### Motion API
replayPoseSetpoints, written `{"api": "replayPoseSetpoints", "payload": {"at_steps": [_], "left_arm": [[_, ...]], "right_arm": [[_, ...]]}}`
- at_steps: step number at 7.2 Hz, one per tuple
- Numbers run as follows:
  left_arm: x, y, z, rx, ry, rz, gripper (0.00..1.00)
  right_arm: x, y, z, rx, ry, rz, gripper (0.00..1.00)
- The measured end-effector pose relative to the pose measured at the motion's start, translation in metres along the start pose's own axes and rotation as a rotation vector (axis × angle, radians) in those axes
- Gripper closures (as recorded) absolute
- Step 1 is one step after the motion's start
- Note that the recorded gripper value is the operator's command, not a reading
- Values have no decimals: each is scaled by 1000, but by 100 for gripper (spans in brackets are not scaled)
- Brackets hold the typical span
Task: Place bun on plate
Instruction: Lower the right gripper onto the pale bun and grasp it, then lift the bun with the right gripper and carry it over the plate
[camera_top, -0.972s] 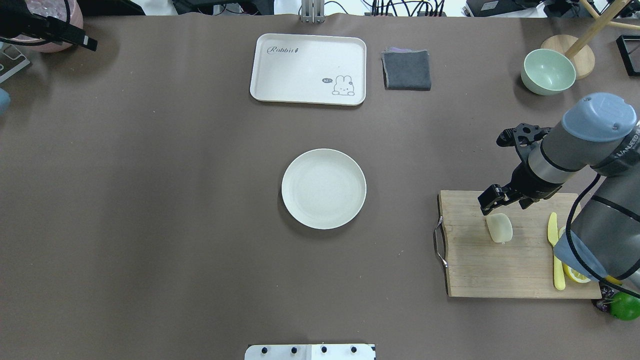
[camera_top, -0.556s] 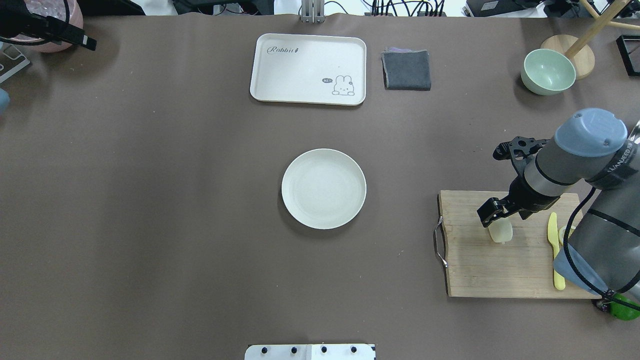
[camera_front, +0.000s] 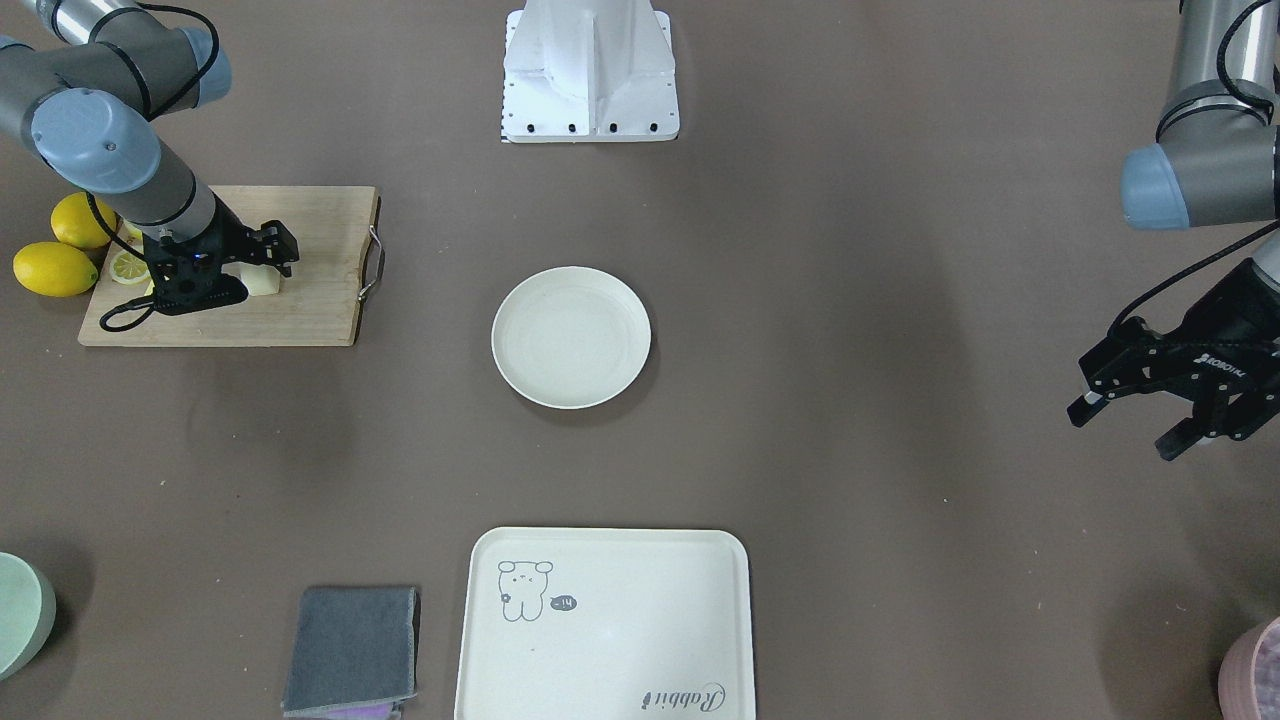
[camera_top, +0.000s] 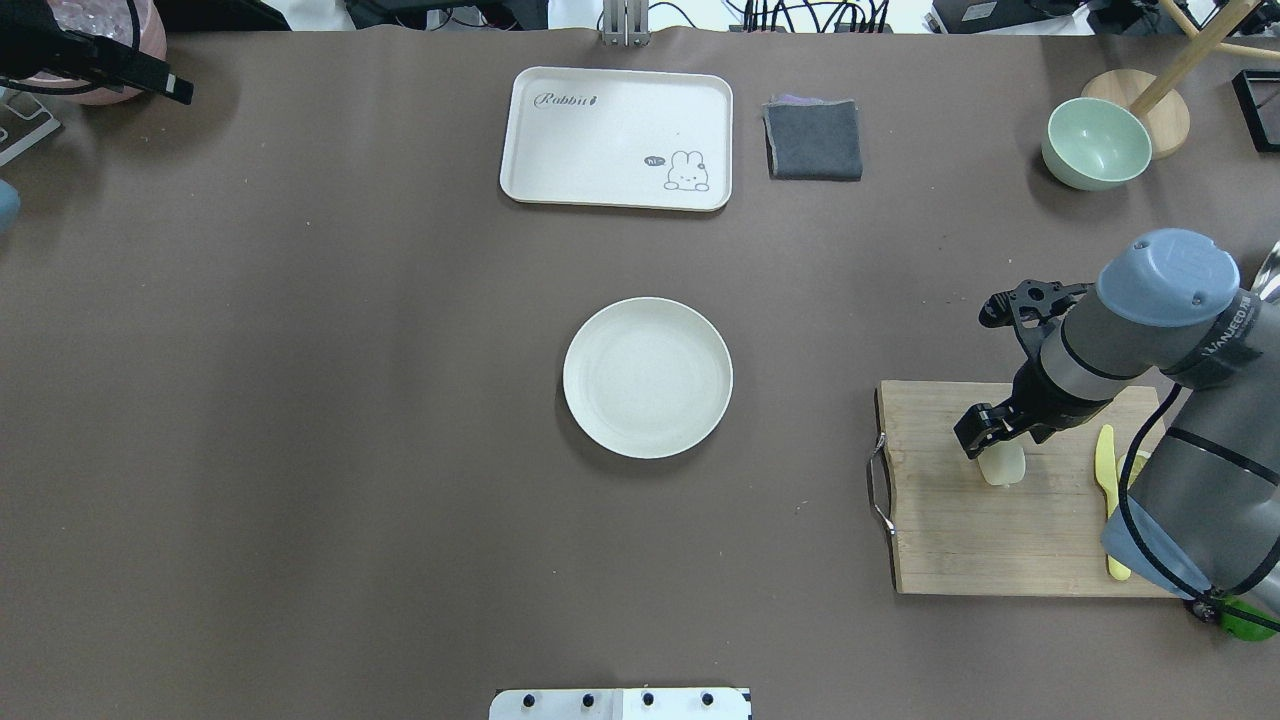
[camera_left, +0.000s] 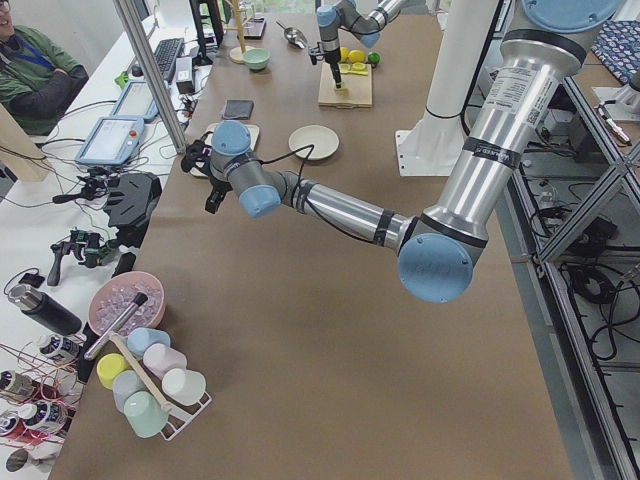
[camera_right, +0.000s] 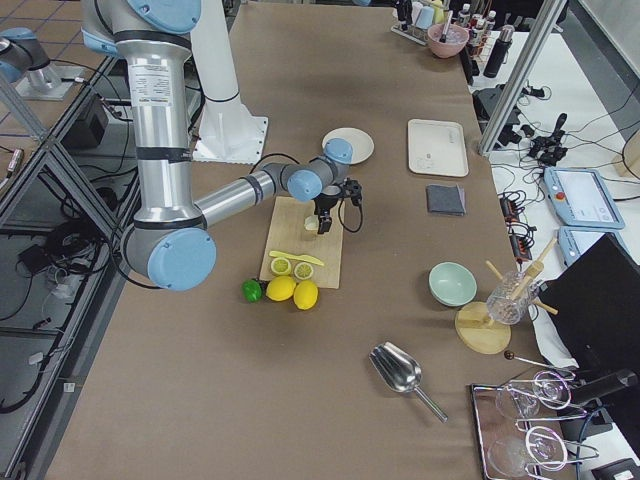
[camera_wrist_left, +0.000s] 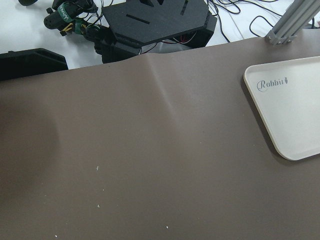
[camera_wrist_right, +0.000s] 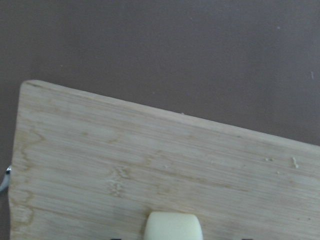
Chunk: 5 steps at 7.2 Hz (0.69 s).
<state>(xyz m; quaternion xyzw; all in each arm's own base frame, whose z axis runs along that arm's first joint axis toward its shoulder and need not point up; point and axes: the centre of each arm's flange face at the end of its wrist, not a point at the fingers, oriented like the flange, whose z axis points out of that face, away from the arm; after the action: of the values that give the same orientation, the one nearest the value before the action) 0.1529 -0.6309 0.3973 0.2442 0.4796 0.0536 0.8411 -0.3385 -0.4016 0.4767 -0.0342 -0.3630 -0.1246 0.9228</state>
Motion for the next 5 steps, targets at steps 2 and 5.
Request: {"api": "replayPoseSetpoints", "payload": {"at_steps": [2,5], "left_arm": [[1,0,4,14,-24,4,3],[3,0,7,12,-24,6,3]], "right_arm": [[-3,-1,-3,5,-4,-10,100],[-7,-4,-22,41,-19,-15,100]]}}
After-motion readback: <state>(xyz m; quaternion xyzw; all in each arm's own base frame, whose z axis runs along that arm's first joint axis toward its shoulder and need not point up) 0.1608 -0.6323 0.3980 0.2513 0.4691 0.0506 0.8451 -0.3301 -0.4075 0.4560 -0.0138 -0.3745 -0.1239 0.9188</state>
